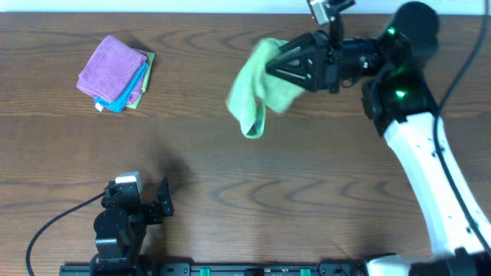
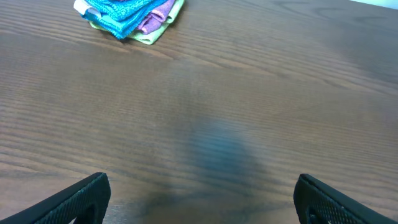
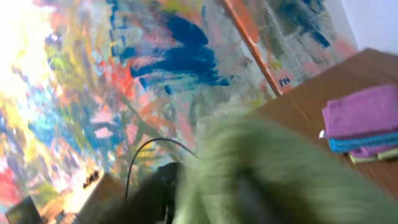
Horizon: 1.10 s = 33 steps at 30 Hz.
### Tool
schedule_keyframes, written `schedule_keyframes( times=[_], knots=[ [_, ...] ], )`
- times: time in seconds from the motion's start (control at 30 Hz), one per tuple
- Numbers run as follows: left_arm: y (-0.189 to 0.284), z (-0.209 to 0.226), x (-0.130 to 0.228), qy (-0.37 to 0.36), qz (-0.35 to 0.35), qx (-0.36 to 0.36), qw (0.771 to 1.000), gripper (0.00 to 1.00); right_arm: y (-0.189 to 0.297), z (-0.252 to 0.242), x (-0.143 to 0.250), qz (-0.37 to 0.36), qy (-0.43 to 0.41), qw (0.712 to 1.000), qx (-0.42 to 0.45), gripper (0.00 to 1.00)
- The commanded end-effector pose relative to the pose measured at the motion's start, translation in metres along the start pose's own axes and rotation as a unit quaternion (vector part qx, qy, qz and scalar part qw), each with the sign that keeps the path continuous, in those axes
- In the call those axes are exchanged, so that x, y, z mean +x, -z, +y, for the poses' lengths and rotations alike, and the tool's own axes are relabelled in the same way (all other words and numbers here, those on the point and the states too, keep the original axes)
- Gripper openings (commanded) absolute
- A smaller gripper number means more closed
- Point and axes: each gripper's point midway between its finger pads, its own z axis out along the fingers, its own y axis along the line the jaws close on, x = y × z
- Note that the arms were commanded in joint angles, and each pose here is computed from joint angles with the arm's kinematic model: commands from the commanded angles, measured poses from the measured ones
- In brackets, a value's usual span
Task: Fold the cloth
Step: 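Lift the green cloth with the right gripper and drag it toward center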
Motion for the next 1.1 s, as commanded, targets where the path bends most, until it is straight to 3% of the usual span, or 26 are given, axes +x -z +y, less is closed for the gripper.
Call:
schedule_keyframes(
  times=[0.0, 0.2, 0.43, 0.57, 0.67, 0.73, 0.83, 0.97, 1.07],
  knots=[
    [-0.001, 0.003, 0.002, 0.003, 0.0, -0.006, 1.0, 0.95, 0.009, 0.012, -0.003, 0.003, 0.027, 1.0, -0.003, 0.99],
    [-0.001, 0.003, 0.002, 0.003, 0.0, -0.006, 1.0, 0.95, 0.015, 0.012, 0.003, 0.017, 0.032, 0.999, -0.012, 0.99],
    [-0.001, 0.003, 0.002, 0.003, 0.0, -0.006, 1.0, 0.95, 0.009, 0.002, 0.024, 0.03, 0.118, 0.992, -0.032, 0.99],
    [-0.001, 0.003, 0.002, 0.003, 0.0, -0.006, 1.0, 0.95, 0.007, -0.046, 0.056, 0.021, 0.039, 0.999, 0.001, 0.99],
    [-0.001, 0.003, 0.002, 0.003, 0.0, -0.006, 1.0, 0.95, 0.01, -0.11, 0.093, 0.005, -0.057, 0.994, 0.091, 0.99],
    [-0.001, 0.003, 0.002, 0.003, 0.0, -0.006, 1.0, 0.95, 0.022, -0.166, 0.127, -0.002, -0.141, 0.969, 0.201, 0.99],
    [-0.001, 0.003, 0.002, 0.003, 0.0, -0.006, 1.0, 0.95, 0.055, -0.23, 0.174, -0.004, -0.244, 0.897, 0.368, 0.99],
    [-0.001, 0.003, 0.002, 0.003, 0.0, -0.006, 1.0, 0.95, 0.101, -0.267, 0.2, 0.003, -0.255, 0.818, 0.516, 0.99],
    [-0.001, 0.003, 0.002, 0.003, 0.0, -0.006, 1.0, 0.95, 0.116, -0.264, 0.184, -0.004, -0.233, 0.804, 0.547, 0.99]
  ],
)
